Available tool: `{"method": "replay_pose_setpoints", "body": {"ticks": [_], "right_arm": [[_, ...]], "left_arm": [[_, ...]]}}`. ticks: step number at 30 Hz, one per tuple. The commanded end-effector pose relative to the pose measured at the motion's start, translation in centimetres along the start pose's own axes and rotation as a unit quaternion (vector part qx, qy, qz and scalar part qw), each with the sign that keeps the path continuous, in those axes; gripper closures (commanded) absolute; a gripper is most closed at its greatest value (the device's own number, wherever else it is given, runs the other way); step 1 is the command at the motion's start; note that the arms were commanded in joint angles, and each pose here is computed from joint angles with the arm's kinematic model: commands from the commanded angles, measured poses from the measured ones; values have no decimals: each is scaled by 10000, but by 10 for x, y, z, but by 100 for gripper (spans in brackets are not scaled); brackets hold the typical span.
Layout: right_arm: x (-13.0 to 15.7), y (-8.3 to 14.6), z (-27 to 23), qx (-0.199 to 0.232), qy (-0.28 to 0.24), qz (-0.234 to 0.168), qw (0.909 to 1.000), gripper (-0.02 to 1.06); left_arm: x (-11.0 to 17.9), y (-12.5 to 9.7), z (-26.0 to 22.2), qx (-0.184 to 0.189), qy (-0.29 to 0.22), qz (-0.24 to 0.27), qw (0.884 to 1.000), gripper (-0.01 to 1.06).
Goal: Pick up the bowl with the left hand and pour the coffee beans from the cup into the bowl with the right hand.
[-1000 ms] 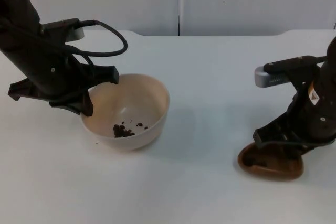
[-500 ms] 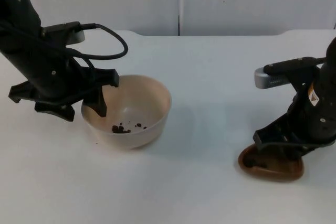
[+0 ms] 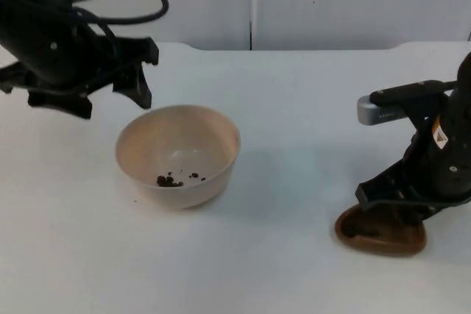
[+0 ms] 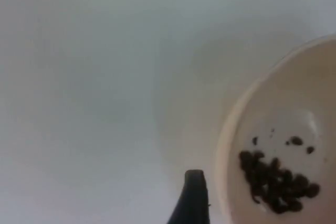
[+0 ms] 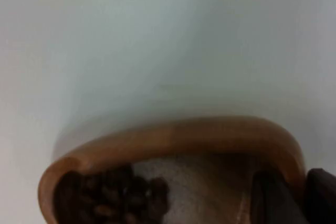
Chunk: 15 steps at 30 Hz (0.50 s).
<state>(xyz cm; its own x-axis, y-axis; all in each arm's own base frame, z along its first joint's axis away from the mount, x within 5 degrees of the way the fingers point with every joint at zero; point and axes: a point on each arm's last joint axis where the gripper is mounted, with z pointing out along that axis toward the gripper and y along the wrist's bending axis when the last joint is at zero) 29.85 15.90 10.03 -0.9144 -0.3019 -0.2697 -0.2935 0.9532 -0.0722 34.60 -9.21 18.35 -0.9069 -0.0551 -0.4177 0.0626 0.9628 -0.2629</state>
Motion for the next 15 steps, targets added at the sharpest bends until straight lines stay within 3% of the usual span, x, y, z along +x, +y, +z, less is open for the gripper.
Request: {"method": "replay_pose_setpoints", "body": {"ticks": [1, 3, 7, 9, 12, 15], "right_arm": [[-1, -1, -2, -14, -60, 35, 10000, 82], [-1, -1, -2, -20, -72, 35, 10000, 80], [-2, 0, -2, -66, -130, 66, 9999, 59], [-3, 0, -2, -76, -139, 74, 9998, 56], [-4, 0, -3, -125, -185, 138, 9997, 40], [-5, 0, -7, -136, -241, 145, 9995, 35]], "left_arm": [[-6, -7, -27, 126, -291, 43, 9995, 35], [-7, -10, -39, 174, -411, 74, 9990, 35], [-8, -23, -105, 410, -1095, 377, 9924, 35], [-7, -25, -114, 439, -1180, 414, 9912, 35], [4, -33, -172, 624, -1807, 675, 9792, 35], [15, -36, -203, 681, -2156, 913, 9698, 35]]}}
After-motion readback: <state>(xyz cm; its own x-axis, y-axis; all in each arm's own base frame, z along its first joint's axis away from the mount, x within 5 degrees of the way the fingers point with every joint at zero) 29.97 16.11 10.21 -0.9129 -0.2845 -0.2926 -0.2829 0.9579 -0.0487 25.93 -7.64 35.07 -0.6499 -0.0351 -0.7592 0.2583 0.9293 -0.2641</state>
